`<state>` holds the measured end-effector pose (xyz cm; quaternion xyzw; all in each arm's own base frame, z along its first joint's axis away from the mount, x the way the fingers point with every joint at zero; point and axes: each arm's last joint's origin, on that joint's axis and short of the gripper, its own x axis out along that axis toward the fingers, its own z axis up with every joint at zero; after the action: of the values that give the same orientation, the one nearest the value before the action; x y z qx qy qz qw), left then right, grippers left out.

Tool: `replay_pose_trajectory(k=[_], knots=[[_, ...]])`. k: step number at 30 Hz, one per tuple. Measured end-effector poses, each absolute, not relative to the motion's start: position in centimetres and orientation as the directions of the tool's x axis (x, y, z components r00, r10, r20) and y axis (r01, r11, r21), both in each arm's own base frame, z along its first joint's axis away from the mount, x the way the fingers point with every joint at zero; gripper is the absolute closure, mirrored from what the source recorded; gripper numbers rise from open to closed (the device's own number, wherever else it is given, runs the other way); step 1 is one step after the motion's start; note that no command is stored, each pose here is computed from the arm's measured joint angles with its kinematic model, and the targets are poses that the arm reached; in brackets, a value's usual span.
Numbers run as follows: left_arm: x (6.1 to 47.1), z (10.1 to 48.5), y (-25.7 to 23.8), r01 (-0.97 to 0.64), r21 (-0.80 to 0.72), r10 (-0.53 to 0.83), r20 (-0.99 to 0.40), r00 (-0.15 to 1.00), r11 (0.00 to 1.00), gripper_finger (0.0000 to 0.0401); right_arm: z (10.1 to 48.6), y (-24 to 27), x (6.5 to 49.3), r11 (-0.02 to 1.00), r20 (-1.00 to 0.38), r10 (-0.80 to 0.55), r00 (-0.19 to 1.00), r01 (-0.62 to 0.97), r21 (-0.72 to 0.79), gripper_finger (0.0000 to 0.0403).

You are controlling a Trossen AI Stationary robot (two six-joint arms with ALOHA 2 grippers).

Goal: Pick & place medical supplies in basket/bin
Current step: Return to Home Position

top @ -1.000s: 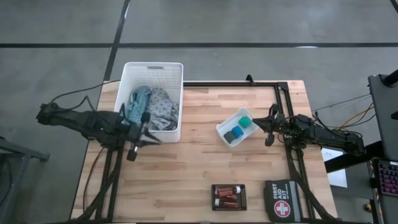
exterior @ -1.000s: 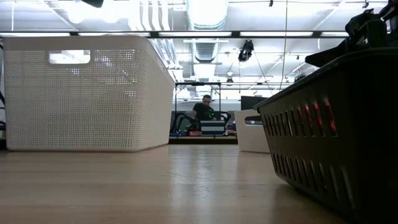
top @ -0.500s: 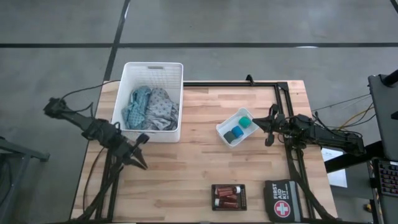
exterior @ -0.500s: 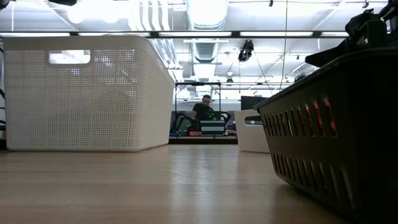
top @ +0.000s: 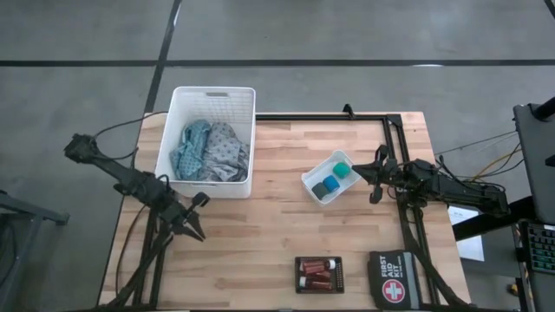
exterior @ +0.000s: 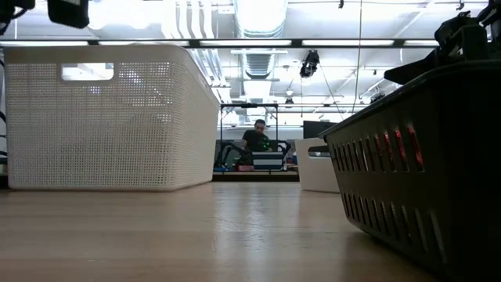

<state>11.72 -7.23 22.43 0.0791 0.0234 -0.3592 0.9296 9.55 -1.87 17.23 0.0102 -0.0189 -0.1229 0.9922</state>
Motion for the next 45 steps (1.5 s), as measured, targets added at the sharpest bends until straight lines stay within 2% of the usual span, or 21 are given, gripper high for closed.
replay_pose_trajectory(k=[6,9,16,21,27,32,45], knots=[[11.6,21.8,-7.5,0.587,0.044,-0.58,-0.109,0.807,0.809,0.0367,17.2,-1.9,9.5,0.97,0.035,-0.245,0.969,0.244,0.025,0.0392],[11.3,21.7,-8.0,0.571,0.048,-0.563,-0.117,0.818,0.82,0.0374,17.2,-1.9,9.5,0.97,0.035,-0.244,0.969,0.244,0.025,0.0392],[10.0,21.5,-10.0,0.639,0.063,-0.629,-0.126,0.767,0.767,0.039,17.2,-1.9,9.6,0.97,0.035,-0.244,0.969,0.243,0.025,0.0392],[9.4,21.5,-10.4,0.602,0.023,-0.595,-0.133,0.793,0.798,0.0394,17.2,-1.9,9.5,0.969,0.035,-0.245,0.969,0.244,0.025,0.0392],[9.0,21.3,-10.7,0.634,0.043,-0.623,-0.151,0.768,0.772,0.0395,17.2,-1.9,9.6,0.97,0.035,-0.244,0.969,0.243,0.025,0.0392],[8.5,21.4,-10.4,0.654,0.09,-0.64,-0.145,0.754,0.751,0.0395,17.2,-1.9,9.5,0.97,0.035,-0.245,0.969,0.244,0.025,0.0392],[7.0,21.8,-8.7,0.689,0.074,-0.679,-0.123,0.724,0.721,0.0395,17.2,-1.9,9.5,0.97,0.035,-0.245,0.969,0.244,0.025,0.0392]])
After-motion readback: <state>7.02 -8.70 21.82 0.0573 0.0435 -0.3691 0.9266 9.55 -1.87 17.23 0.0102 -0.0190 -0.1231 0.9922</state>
